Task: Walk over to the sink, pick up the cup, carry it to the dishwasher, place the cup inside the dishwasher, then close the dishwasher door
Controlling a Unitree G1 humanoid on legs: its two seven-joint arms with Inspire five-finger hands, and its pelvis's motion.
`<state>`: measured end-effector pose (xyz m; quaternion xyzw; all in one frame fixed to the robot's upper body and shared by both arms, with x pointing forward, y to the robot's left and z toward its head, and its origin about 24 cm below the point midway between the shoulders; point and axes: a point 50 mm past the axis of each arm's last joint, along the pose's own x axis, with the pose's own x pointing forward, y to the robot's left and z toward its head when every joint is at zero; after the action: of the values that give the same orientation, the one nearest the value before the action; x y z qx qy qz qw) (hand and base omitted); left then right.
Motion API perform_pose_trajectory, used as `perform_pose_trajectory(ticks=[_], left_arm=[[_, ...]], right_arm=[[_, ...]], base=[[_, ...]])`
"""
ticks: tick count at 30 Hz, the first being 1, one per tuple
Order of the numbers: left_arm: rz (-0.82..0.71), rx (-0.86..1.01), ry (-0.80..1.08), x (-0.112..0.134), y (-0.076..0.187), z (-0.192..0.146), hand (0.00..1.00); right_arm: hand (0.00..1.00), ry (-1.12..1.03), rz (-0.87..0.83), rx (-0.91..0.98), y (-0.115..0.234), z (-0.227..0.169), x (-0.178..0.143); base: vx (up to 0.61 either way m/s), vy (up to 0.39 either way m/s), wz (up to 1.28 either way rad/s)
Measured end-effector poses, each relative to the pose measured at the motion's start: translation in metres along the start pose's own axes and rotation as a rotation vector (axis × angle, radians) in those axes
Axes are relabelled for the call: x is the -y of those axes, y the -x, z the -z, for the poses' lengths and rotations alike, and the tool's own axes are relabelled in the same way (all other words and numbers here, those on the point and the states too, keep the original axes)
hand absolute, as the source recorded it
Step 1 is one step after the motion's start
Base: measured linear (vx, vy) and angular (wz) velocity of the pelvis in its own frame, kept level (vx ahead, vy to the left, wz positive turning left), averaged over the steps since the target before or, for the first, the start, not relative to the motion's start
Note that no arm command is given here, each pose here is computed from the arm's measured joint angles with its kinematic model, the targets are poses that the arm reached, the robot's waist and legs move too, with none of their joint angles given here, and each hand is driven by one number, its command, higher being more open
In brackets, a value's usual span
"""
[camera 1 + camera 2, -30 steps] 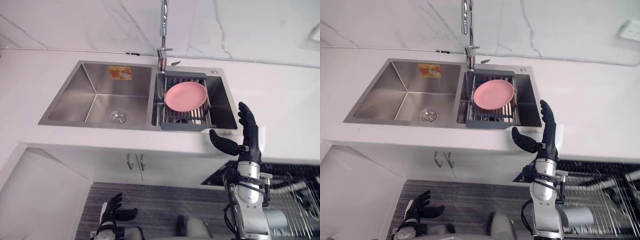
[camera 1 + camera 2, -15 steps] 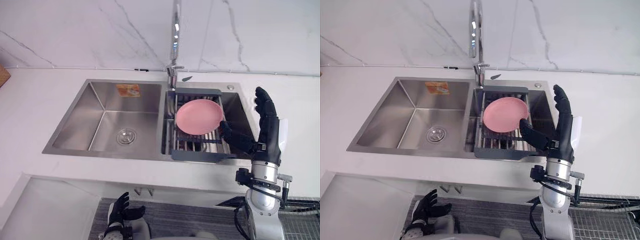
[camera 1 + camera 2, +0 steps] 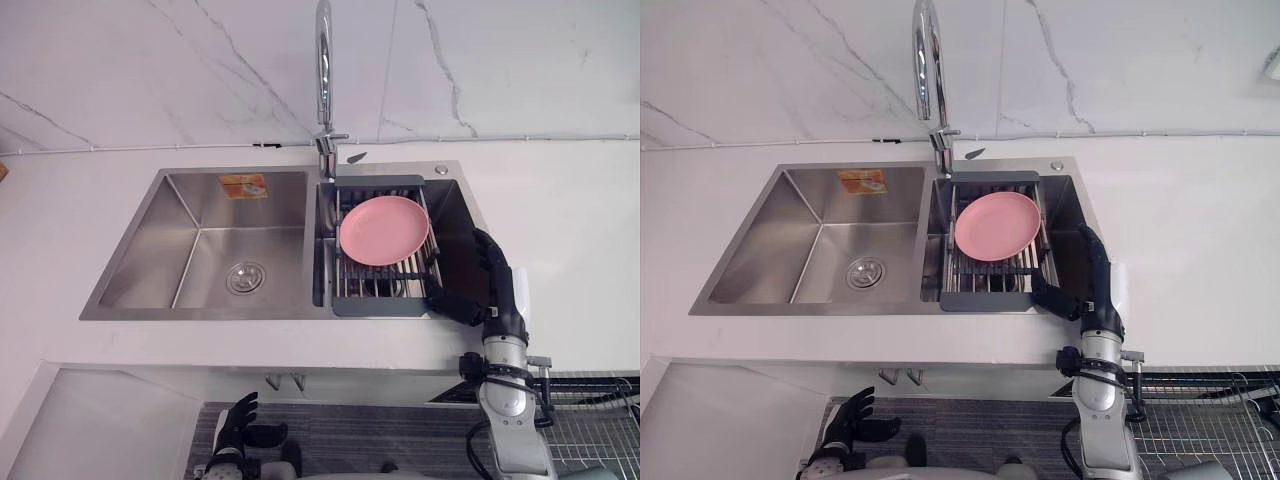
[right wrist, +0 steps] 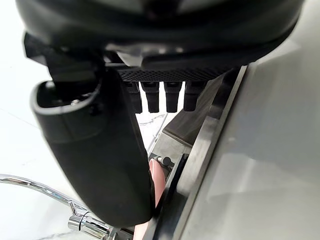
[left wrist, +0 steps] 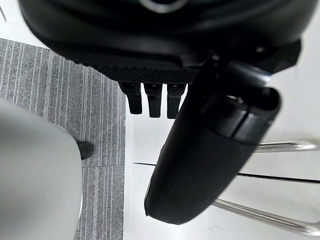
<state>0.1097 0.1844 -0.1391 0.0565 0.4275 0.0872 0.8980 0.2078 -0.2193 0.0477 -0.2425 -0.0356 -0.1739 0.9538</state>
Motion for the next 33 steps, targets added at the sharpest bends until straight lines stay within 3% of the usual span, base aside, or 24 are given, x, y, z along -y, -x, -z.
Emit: perform_pose_trajectory(ticks=[22, 33], left_arm=[[0.005, -0.056, -0.023, 0.000, -0.005, 0.004, 0.90], [0.007, -0.061, -0.032, 0.000, -0.004, 0.006, 0.90]], right_arm=[[0.90, 0.043, 0.075, -0.094, -0.006, 0.013, 0.002], [0.90, 0.311, 0.060, 0.025, -0.024, 0.004, 0.031]], base=[[-0.01, 0.004, 0.03], [0.00, 0.000, 0.00]])
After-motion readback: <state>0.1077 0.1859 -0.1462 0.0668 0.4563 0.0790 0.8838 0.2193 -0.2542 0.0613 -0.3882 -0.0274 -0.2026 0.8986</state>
